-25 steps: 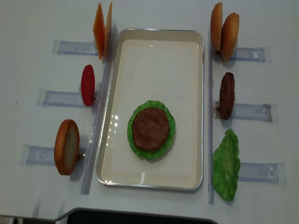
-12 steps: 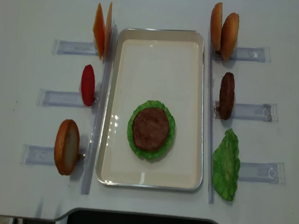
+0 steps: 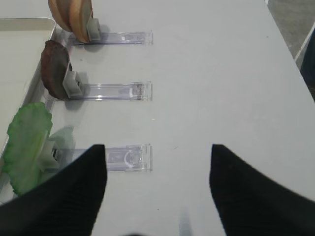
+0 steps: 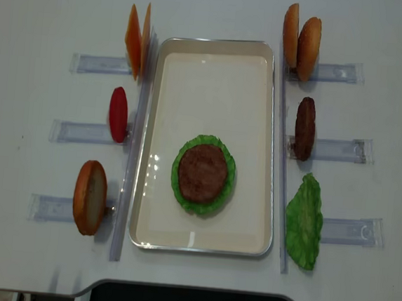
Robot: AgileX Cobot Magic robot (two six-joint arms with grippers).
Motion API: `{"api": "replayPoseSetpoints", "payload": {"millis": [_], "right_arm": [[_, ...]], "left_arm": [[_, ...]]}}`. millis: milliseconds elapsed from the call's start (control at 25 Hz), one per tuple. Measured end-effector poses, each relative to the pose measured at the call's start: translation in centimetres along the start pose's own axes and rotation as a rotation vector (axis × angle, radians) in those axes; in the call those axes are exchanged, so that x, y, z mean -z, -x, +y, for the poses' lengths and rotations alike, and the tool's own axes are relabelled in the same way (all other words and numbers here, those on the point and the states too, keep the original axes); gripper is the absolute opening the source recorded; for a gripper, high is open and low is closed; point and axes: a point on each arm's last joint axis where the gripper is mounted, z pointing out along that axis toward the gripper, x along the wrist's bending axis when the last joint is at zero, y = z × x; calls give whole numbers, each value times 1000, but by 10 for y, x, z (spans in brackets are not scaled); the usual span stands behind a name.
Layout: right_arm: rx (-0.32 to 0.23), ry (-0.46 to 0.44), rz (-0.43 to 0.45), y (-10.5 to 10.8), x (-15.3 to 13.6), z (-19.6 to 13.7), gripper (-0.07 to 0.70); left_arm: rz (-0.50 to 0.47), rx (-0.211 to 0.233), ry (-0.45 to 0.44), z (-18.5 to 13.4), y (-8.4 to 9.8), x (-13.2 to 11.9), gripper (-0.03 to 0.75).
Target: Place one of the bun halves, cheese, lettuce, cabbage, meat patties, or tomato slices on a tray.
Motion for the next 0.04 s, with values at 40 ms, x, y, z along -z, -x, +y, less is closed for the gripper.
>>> {"api": "replayPoseSetpoints", "payload": {"millis": [40], "right_arm": [[0,0,0,0,0,0,434]], "left_arm": [[0,0,0,0,0,0,339]]}}
